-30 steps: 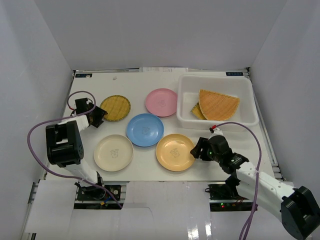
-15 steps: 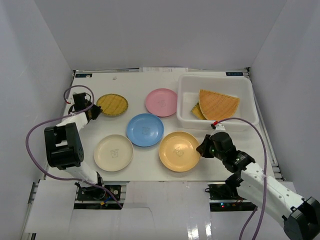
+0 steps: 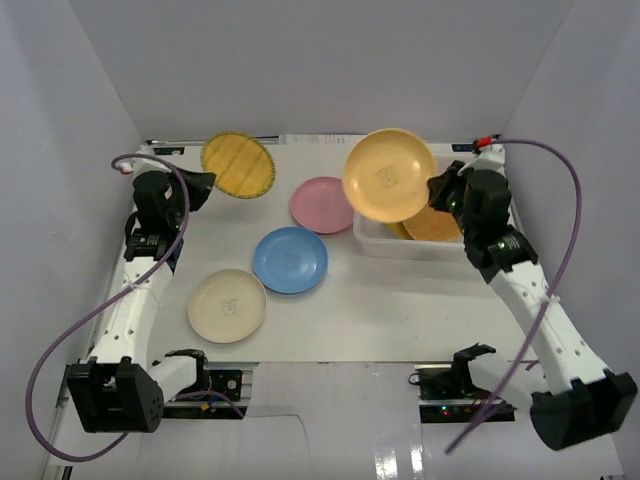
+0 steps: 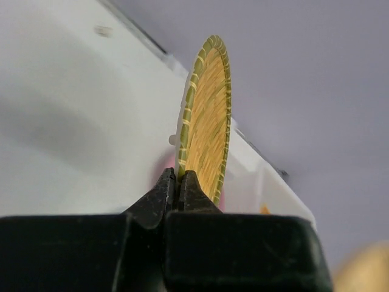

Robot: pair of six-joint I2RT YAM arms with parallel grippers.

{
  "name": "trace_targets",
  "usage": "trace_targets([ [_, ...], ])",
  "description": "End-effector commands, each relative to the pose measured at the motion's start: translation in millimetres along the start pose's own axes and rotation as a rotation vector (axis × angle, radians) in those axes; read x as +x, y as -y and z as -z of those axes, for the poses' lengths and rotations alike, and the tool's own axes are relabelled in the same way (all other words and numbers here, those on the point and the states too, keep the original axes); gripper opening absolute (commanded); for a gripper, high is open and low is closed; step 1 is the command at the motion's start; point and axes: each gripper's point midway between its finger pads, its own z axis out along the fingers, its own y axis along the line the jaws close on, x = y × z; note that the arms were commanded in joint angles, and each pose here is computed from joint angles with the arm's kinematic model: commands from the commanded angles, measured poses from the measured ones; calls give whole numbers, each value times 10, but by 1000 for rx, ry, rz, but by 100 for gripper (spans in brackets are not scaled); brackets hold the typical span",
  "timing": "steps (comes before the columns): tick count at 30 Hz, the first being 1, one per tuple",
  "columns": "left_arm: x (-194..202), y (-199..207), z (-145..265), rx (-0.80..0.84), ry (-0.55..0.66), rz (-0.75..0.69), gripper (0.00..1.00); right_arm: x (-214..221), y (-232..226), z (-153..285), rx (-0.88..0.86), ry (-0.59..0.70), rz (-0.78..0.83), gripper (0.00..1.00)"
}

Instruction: Place the plates into the plastic bin on the countertop

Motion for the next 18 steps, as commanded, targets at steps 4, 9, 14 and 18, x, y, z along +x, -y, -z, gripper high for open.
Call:
trace_targets([
  [4, 575, 1465, 327, 437, -206, -46, 0, -361, 1250, -652, 308, 44, -64, 8],
  [9, 1163, 2075, 296, 581, -337, -74, 0, 181, 1743, -868, 409, -99, -93, 8],
  [14, 1816, 2500, 35, 629, -448, -88, 0, 164, 2070, -712, 398, -61, -246, 56],
  [18, 2328, 2669, -208, 631, -529, -98, 0, -361, 2025, -513, 323, 68, -288, 75],
])
